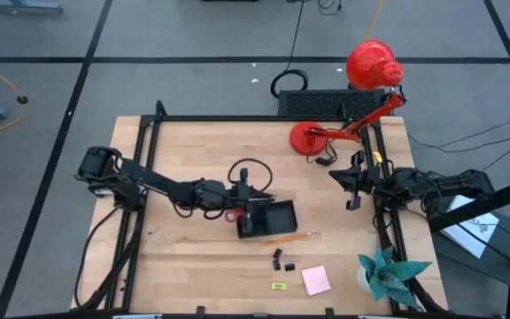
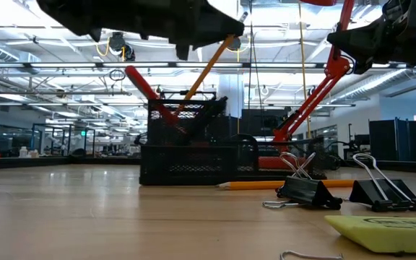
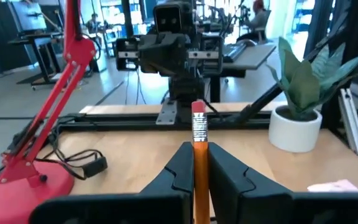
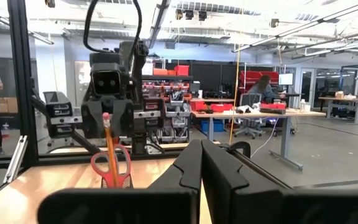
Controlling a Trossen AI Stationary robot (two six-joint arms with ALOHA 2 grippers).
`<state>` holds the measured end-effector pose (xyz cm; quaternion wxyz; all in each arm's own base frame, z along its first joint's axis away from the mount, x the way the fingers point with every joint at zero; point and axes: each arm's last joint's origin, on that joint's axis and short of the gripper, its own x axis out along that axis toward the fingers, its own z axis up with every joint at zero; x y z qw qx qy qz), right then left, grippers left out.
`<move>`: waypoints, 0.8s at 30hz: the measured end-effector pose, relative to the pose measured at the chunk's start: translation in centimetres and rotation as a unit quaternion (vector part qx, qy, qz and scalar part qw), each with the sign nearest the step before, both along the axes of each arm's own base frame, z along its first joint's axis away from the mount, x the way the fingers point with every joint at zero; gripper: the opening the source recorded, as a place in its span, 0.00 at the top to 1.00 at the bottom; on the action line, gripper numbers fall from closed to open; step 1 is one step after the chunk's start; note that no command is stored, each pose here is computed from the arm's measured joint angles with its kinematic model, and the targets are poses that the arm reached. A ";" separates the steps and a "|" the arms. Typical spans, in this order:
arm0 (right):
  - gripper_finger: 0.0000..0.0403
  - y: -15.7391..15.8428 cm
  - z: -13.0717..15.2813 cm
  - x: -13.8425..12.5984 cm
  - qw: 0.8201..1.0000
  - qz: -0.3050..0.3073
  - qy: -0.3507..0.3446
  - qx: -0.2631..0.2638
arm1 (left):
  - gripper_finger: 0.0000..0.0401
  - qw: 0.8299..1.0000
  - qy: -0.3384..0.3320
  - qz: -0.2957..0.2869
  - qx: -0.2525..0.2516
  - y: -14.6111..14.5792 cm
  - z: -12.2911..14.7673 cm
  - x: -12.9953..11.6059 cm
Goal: Pick and place office supplies into organizer
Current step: Put the left pencil into the top left compartment of the desk organizer
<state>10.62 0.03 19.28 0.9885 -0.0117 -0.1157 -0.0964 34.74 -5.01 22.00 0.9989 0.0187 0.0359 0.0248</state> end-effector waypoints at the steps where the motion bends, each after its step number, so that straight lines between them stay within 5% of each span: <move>1: 0.99 0.0 0.0 0.0 1.000 0.000 0.000 0.000 | 0.93 1.000 0.003 0.001 0.000 0.1 -0.2 -0.1; 24: 0.99 0.0 0.0 0.0 1.000 0.000 0.000 0.000 | 0.93 0.997 0.070 0.006 0.024 1.2 -3.5 -1.6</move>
